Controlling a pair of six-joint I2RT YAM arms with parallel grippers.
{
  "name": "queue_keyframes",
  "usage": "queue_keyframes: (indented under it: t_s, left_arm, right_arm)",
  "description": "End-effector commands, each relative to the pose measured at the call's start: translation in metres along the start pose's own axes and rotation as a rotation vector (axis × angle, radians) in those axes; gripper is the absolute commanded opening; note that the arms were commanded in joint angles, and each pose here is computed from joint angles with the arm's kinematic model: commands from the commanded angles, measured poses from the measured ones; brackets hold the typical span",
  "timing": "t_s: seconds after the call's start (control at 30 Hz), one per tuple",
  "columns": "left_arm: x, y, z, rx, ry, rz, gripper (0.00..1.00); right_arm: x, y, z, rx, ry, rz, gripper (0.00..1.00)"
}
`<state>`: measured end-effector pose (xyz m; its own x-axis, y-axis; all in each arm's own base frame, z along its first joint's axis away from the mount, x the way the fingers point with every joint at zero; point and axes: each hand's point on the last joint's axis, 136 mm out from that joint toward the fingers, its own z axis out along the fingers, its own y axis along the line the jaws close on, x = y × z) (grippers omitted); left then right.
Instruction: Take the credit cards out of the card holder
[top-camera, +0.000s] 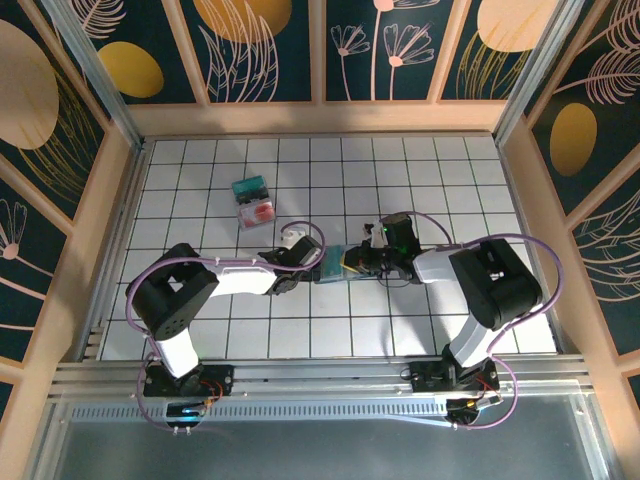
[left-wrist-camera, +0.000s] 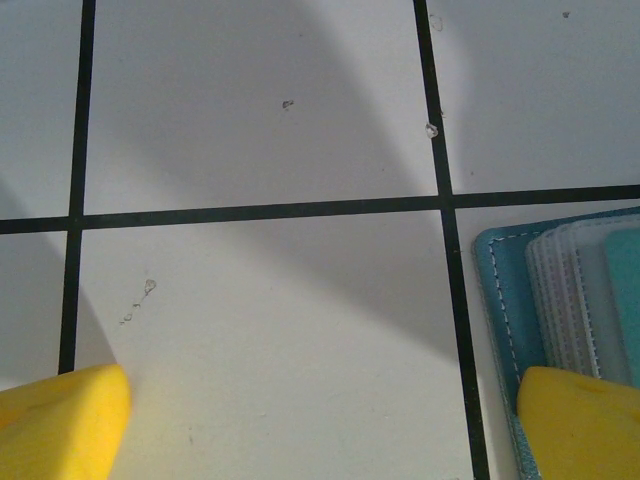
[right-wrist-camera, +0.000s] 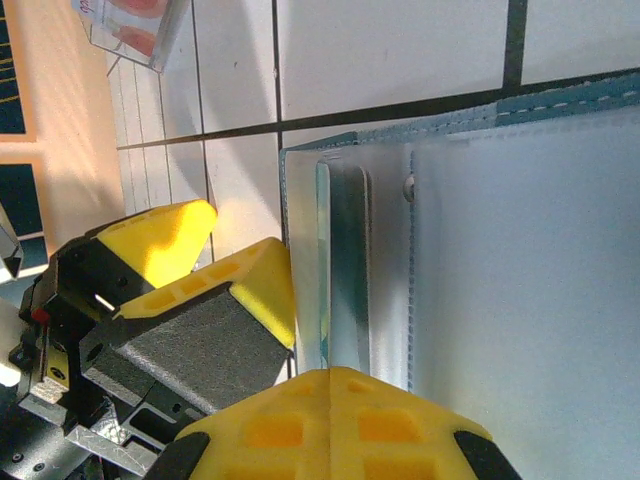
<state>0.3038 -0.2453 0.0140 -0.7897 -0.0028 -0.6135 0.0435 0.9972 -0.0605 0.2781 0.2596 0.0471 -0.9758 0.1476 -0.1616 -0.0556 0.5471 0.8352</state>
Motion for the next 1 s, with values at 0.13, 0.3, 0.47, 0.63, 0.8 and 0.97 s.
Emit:
queue_keyframes:
  t_s: [0.13, 0.3, 0.47, 0.63, 0.8, 0.97]
  left_arm:
    - [0.019, 0.015, 0.004, -0.069, 0.06, 0.05, 0.99]
    - [0.007, 0.007, -0.001, -0.048, 0.036, 0.048, 0.99]
    - [-0.012, -0.001, -0.011, -0.023, -0.005, 0.043, 0.99]
    - [-0.029, -0.014, -0.021, 0.026, -0.039, 0.039, 0.99]
    - [-0.031, -0.027, -0.017, 0.068, -0.034, 0.063, 0.99]
    - [-0.012, -0.033, -0.002, 0.065, 0.019, 0.108, 0.99]
  right_arm:
    - [-0.007, -0.003, -0.013, 0.043, -0.036, -0.034, 0.0]
    - [-0.007, -0.003, -0.014, 0.052, -0.037, -0.034, 0.0]
    - [-0.008, -0.003, -0.014, 0.058, -0.039, -0.028, 0.0]
    - [-0.008, -0.003, -0.014, 0.058, -0.041, -0.025, 0.0]
    - [-0.009, -0.002, -0.015, 0.057, -0.045, -0.023, 0.0]
    - [-0.009, 0.001, -0.016, 0.045, -0.049, -0.021, 0.0]
